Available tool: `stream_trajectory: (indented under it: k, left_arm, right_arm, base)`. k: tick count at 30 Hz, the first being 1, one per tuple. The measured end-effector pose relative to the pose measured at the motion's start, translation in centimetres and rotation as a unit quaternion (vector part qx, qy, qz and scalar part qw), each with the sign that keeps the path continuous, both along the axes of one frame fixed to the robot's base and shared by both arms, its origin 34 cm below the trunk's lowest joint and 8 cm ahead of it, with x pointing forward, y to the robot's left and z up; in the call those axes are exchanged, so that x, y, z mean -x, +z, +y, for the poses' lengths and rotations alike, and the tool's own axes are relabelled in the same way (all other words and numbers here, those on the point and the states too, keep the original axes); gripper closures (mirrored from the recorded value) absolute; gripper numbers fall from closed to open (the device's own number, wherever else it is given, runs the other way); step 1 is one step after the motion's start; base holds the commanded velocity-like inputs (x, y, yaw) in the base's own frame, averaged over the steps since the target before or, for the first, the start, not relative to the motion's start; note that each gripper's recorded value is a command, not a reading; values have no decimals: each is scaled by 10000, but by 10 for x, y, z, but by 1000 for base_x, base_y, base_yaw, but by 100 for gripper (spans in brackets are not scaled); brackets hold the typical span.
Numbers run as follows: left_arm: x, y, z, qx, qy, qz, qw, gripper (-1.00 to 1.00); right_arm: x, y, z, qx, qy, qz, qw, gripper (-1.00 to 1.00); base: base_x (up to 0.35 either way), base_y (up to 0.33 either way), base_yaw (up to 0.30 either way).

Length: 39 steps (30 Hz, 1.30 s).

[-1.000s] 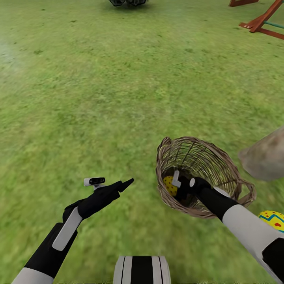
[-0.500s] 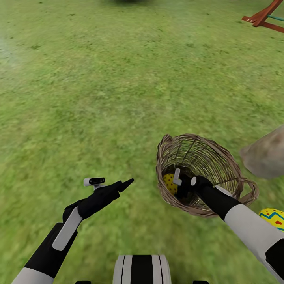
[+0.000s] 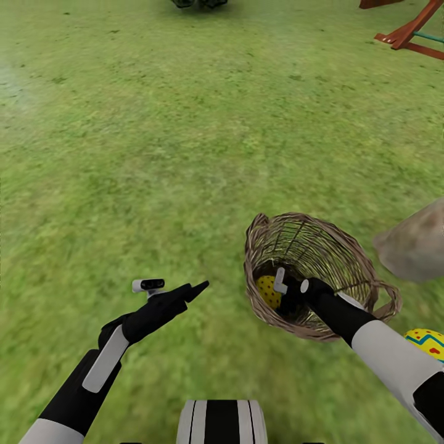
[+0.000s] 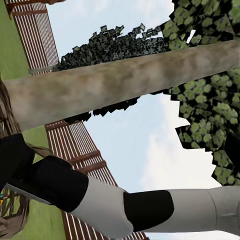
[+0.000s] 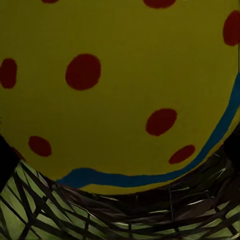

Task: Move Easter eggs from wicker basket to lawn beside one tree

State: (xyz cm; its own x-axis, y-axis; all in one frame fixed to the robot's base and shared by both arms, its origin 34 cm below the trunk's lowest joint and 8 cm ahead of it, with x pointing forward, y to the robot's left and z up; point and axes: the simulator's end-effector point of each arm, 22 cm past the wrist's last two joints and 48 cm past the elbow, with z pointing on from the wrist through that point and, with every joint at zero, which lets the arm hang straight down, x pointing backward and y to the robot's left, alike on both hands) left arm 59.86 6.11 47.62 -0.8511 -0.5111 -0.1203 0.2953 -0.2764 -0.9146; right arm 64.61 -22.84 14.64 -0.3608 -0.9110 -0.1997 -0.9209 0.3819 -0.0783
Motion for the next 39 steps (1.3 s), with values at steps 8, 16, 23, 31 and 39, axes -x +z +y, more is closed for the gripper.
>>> stream_trajectory:
  k: [8,16,23,31,39]
  left_arm:
    - [0,9,0,9,5,-78,10000,-100]
    - [-1,9,1,33,15,-64,10000,-100]
    - [-1,9,2,36,17,-69,10000,-100]
    - [0,23,0,11,2,-202,9998,-100]
    - [0,40,1,-22,-6,-362,9993,-100]
  right_arm:
    - [-5,10,1,-9,-14,-68,10000,100]
    - [-4,9,1,-6,-8,-59,10000,100]
    - [-5,9,-2,5,-23,-62,10000,100]
    - [-16,28,-15,89,-70,-230,9997,100]
    - [-28,49,-40,263,-141,-407,9987,100]
  base:
    - [0,0,0]
    - [-87,0,0]
    - [-95,0,0]
    - [0,0,0]
    - [0,0,0]
